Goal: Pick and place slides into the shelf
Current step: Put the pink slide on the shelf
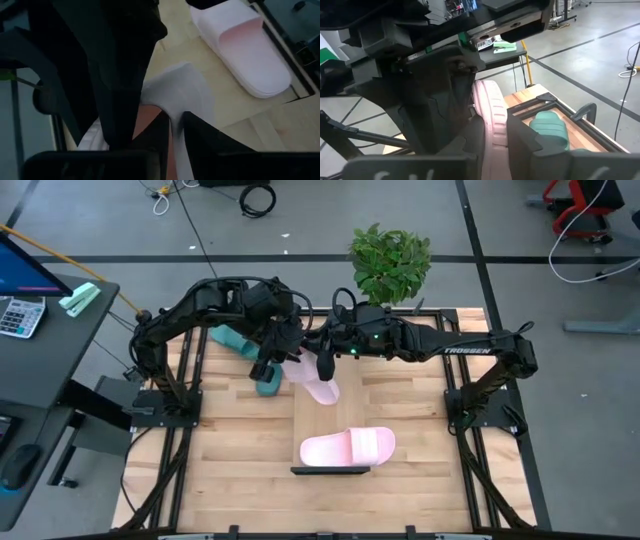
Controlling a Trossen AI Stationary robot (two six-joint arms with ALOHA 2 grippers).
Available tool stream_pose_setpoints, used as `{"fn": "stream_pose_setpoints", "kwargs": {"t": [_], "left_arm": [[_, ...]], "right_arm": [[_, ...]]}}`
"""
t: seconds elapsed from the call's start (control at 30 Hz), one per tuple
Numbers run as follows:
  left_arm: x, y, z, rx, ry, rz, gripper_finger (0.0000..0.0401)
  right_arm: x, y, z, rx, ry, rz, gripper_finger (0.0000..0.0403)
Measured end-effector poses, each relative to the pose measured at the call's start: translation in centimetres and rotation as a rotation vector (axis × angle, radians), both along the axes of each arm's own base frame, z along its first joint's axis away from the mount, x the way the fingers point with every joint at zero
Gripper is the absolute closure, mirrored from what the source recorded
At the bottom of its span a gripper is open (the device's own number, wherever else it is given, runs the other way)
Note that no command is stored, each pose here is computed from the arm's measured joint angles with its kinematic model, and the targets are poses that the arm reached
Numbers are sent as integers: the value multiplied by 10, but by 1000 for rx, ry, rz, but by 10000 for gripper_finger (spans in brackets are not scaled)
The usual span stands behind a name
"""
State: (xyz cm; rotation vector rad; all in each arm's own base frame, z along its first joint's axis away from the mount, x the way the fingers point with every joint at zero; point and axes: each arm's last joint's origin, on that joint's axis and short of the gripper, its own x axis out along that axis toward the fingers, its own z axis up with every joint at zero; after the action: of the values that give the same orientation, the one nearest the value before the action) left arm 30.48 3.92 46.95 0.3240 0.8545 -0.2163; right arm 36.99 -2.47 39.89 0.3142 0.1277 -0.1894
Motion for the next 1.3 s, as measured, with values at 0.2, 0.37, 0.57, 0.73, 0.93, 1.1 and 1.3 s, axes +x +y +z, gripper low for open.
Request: {"fn": "stream_pose_setpoints", "kwargs": {"t": [0.2, 0.37, 0.57, 0.73, 0.93, 1.1, 1.3], "left_arm": [[0, 2, 0, 40, 1, 33, 349], [-1, 3, 4, 61, -31, 50, 368], [-8, 4, 20, 118, -146, 126, 375], [-24, 4, 39, 163, -260, 178, 362], [-34, 5, 53, 190, -358, 233, 351], [-46, 11, 66, 107, -455, 367, 350], [-45, 15, 70, -71, -511, 357, 345]], "right_arm": [[-5, -1, 4, -10, 1, -8, 345], [-16, -5, 13, -22, -2, -47, 345], [-33, -7, 27, -58, -13, -99, 346], [-52, -6, 37, -88, 2, -130, 349], [-74, -6, 51, -111, -7, -197, 350], [-94, -6, 71, -133, -112, -243, 350], [-119, -4, 98, -208, -272, -256, 350]]}}
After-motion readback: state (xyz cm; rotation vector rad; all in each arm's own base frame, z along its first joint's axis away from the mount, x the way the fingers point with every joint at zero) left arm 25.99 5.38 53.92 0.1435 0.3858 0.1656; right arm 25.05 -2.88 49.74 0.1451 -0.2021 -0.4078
